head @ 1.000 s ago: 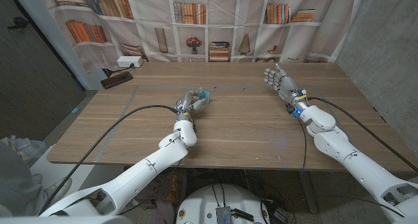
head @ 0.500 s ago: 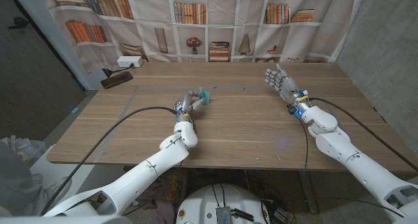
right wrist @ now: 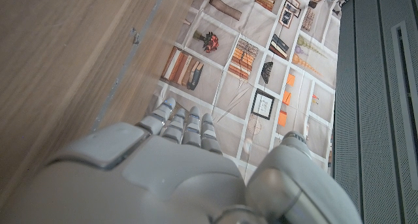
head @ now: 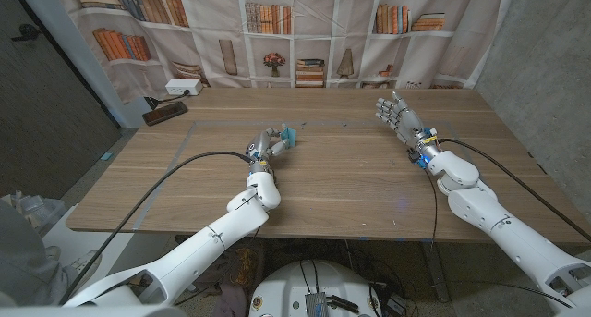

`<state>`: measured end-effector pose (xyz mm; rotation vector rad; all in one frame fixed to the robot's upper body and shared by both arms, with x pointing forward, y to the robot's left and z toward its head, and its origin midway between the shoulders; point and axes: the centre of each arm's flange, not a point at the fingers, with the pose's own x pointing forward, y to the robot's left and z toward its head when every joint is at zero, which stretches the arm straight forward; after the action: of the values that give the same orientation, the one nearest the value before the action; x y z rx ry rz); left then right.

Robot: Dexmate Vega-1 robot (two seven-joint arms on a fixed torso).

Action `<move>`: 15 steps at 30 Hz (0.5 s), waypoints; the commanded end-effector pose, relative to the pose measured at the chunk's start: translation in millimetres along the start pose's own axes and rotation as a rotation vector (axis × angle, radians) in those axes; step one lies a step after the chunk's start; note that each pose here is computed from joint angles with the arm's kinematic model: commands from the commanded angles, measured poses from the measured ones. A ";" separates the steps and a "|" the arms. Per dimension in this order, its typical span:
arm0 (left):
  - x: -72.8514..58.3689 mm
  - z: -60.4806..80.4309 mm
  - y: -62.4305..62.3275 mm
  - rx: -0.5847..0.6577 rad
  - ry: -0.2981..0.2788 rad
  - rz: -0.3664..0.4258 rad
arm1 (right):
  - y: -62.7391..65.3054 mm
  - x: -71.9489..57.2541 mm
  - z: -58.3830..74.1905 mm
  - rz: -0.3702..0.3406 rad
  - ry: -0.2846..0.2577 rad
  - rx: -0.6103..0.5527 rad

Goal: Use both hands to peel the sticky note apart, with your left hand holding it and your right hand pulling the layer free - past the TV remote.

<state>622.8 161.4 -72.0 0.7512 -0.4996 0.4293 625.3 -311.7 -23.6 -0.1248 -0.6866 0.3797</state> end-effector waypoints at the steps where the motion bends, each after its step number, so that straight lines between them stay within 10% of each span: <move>1: 3.6 1.3 -3.7 -0.009 -0.006 -0.006 | -3.6 -2.1 -0.2 -0.004 0.005 -0.005; 15: 8.5 2.1 -5.5 -0.014 -0.002 -0.009 | -5.3 -2.1 -0.7 -0.005 0.007 -0.008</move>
<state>628.6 159.1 -69.9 0.7447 -0.5041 0.4207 624.8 -315.4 -23.4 -0.1282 -0.6850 0.3748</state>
